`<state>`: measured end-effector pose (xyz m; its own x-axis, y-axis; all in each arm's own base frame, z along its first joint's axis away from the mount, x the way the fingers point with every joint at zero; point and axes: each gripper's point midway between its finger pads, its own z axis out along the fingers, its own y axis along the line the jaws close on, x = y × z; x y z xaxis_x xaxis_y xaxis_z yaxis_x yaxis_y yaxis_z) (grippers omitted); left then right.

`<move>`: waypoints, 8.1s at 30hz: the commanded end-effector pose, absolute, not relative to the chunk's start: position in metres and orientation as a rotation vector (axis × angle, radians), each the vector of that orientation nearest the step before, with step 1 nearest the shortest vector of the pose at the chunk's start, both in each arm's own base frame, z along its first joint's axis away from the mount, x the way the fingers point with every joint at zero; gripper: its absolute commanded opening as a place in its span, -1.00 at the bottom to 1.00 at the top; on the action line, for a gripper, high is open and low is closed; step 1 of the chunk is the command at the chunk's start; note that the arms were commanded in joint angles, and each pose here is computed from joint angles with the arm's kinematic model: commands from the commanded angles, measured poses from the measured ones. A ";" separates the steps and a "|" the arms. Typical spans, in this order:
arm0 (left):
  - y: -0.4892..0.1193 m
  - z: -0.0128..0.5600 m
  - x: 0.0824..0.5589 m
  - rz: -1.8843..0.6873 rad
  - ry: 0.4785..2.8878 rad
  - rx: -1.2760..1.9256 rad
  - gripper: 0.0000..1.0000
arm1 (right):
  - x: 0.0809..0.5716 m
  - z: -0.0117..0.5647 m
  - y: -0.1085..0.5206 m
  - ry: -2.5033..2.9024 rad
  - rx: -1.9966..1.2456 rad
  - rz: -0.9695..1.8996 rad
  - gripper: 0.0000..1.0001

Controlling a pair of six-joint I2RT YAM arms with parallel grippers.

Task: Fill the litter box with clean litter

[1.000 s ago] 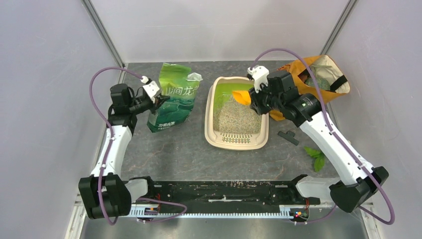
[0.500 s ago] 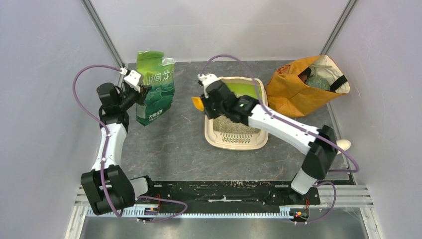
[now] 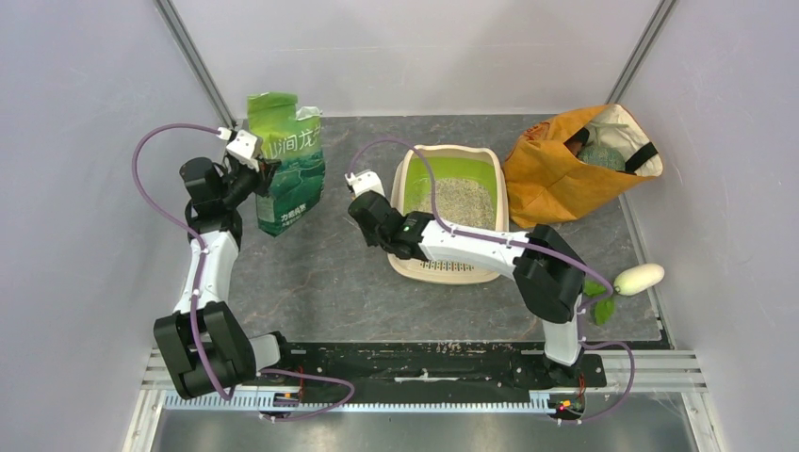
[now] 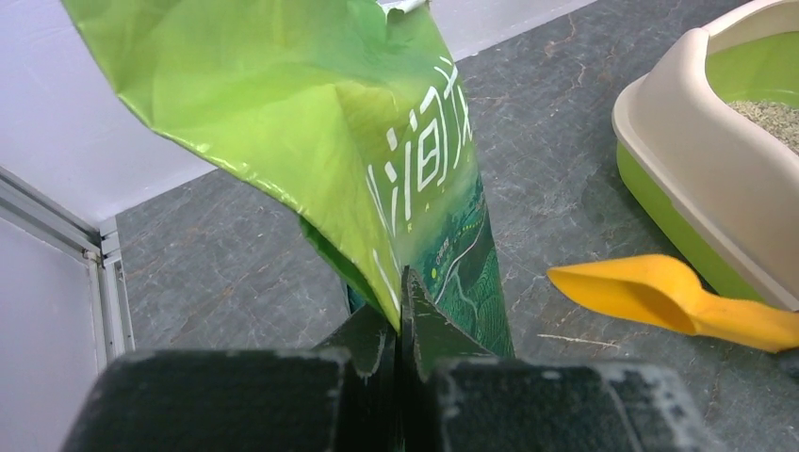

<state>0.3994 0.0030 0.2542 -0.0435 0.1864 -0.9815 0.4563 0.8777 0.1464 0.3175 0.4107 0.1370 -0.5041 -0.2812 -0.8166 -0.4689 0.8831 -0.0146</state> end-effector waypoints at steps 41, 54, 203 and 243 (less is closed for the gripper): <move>-0.055 0.295 0.267 -0.649 1.275 0.984 -0.96 | 0.329 0.305 0.426 1.415 -1.246 1.190 0.94; -0.066 0.298 0.253 -0.684 1.218 1.029 -0.96 | 0.341 0.282 0.433 1.374 -1.197 1.392 0.94; -0.058 0.190 0.237 -0.247 1.417 1.811 0.20 | 0.265 0.216 0.439 1.499 -1.199 1.769 -0.64; -0.046 0.197 0.254 -0.114 1.457 1.637 -0.96 | 0.308 0.191 0.386 2.104 -1.064 1.598 -1.00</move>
<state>0.2494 -0.0575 0.1943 0.3535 0.7233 -0.5932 0.8318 0.0470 0.5531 0.2995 0.4132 0.2021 -0.7321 -0.2986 -0.6123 -0.6473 0.0249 0.7619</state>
